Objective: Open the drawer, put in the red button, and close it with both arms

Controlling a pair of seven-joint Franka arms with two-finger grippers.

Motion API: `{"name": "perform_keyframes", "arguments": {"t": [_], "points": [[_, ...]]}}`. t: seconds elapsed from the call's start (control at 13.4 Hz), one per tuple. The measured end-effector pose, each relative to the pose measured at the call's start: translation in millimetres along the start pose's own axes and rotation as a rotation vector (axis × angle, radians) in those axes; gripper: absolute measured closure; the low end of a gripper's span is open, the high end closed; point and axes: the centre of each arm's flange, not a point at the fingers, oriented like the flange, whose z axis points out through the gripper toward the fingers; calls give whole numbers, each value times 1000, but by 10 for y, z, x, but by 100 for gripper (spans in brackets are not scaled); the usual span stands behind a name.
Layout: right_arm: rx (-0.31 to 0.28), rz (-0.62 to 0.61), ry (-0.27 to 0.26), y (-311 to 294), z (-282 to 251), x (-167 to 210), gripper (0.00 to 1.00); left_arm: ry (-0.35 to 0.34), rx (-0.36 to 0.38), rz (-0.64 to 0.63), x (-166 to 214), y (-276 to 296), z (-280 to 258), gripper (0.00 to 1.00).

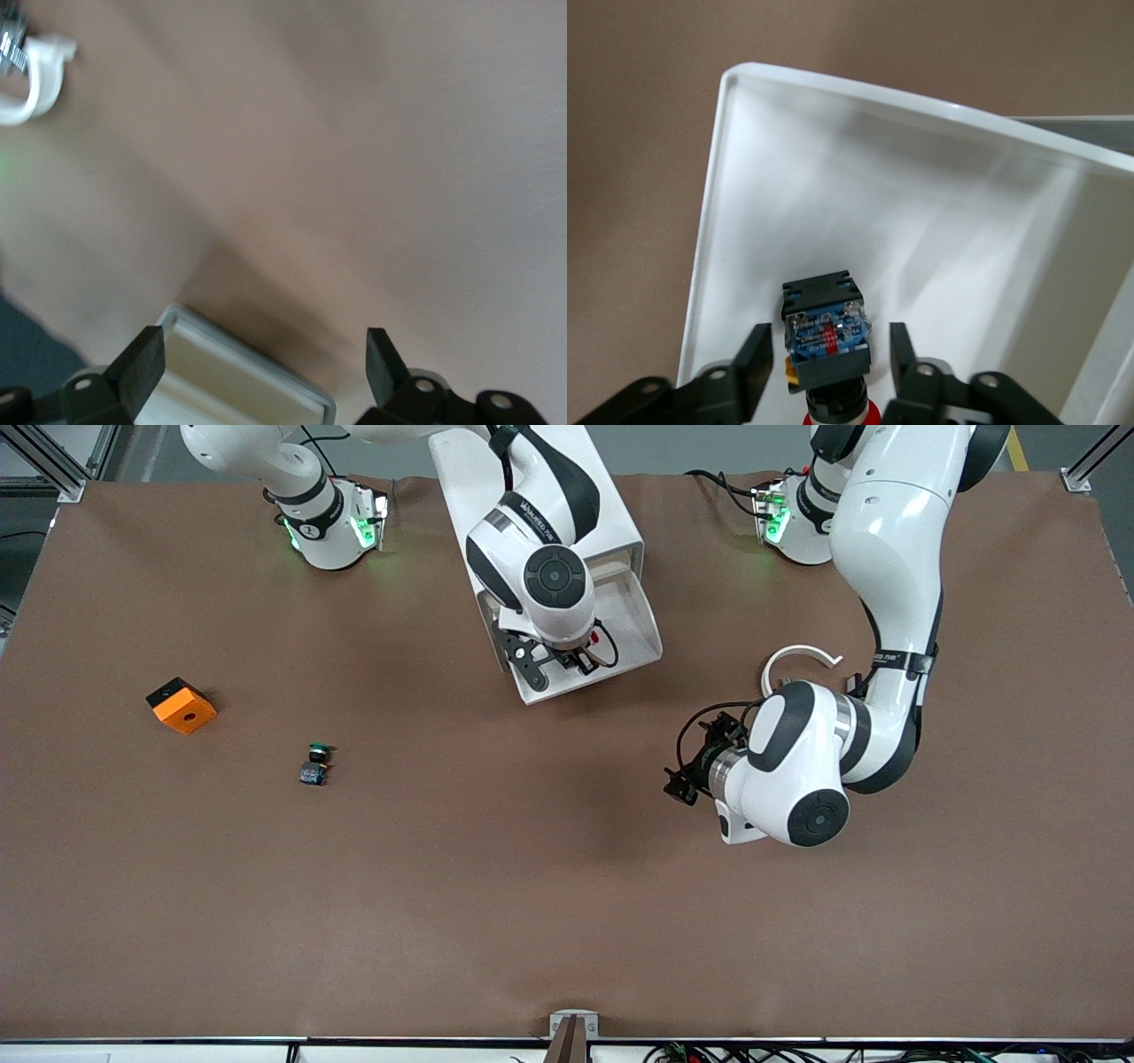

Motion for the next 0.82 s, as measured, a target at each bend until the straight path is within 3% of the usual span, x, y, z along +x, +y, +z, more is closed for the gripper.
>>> {"name": "perform_keyframes", "arguments": {"t": [0.22,0.52,0.67,0.82], "points": [[2,-6,0,6,-7,-39,1,120,-20,159,-313,112,-17,0],[36,-18,-7,-23,-190,-77,0,225,-73,330,-841,293,303,0],[68,-62,-15,14,-476,-103,0,245,-112,407,-967,269,542,0],[62,-146,-20,167,-845,-39,0,256,-132,451,-1045,141,710,0]]}}
